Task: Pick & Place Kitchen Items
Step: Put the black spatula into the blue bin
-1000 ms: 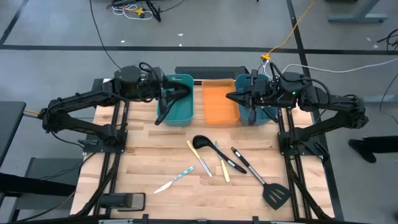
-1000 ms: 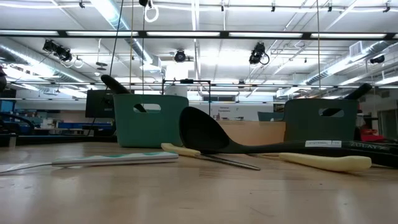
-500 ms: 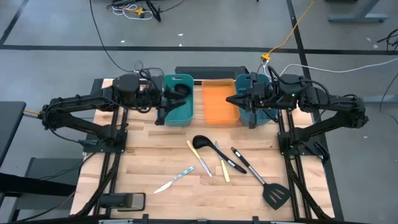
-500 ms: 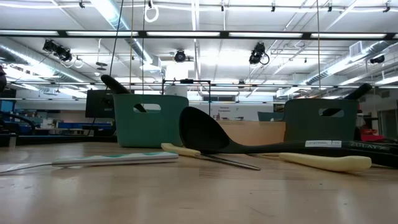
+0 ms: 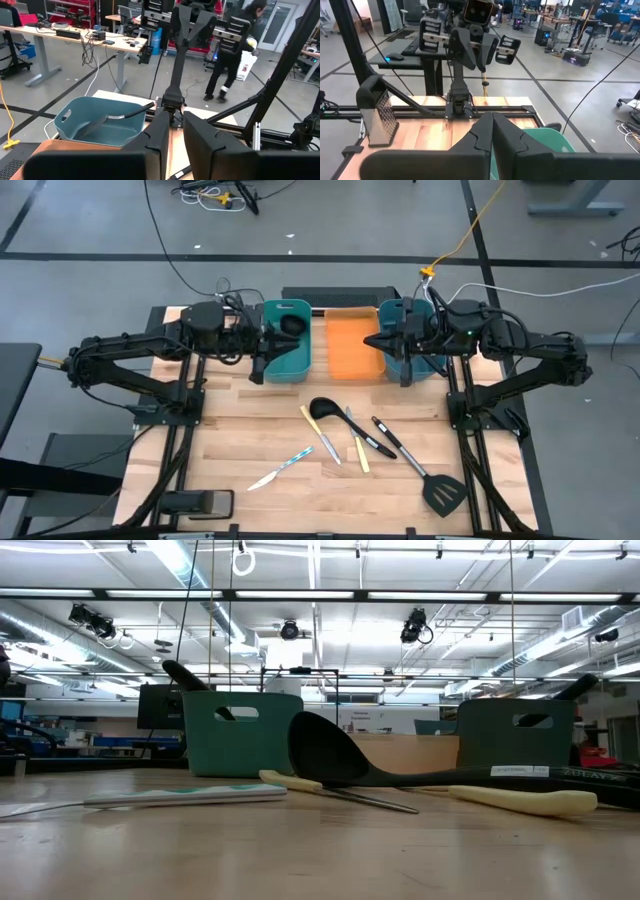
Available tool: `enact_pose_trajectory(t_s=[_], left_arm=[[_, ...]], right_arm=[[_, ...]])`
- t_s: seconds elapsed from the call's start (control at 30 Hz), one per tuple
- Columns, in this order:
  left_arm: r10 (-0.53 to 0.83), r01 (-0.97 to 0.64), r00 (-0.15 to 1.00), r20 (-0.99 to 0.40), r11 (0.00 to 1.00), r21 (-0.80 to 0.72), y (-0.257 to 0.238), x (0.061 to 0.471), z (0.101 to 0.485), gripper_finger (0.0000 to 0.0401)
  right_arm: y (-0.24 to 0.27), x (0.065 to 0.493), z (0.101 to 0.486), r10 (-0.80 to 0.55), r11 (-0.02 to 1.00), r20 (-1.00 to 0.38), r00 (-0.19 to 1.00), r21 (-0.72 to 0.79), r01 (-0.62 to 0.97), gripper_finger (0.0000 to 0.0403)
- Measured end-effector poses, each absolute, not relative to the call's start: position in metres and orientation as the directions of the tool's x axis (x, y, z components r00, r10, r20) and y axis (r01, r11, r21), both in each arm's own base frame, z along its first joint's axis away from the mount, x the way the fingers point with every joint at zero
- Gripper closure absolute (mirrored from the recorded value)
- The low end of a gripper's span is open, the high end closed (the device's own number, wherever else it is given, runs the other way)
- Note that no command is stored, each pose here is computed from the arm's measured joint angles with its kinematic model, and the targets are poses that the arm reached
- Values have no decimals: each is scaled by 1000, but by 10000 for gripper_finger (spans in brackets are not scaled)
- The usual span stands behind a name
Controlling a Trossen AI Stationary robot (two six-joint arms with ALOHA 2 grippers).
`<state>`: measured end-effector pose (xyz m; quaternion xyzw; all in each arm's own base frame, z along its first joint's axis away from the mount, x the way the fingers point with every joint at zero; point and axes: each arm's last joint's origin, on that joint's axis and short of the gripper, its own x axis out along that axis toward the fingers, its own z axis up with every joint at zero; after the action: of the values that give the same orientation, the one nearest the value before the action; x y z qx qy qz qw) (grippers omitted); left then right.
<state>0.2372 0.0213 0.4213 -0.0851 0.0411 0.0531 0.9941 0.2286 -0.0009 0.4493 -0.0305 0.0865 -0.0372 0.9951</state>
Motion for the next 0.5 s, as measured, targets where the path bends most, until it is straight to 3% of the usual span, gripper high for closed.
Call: enact_pose_trajectory(t_s=[0.5], left_arm=[[99,-112,991,-92,981,-158,21,237,421,396]], right_arm=[[10,228,449,-38,995,-174,984,-103,20,395]])
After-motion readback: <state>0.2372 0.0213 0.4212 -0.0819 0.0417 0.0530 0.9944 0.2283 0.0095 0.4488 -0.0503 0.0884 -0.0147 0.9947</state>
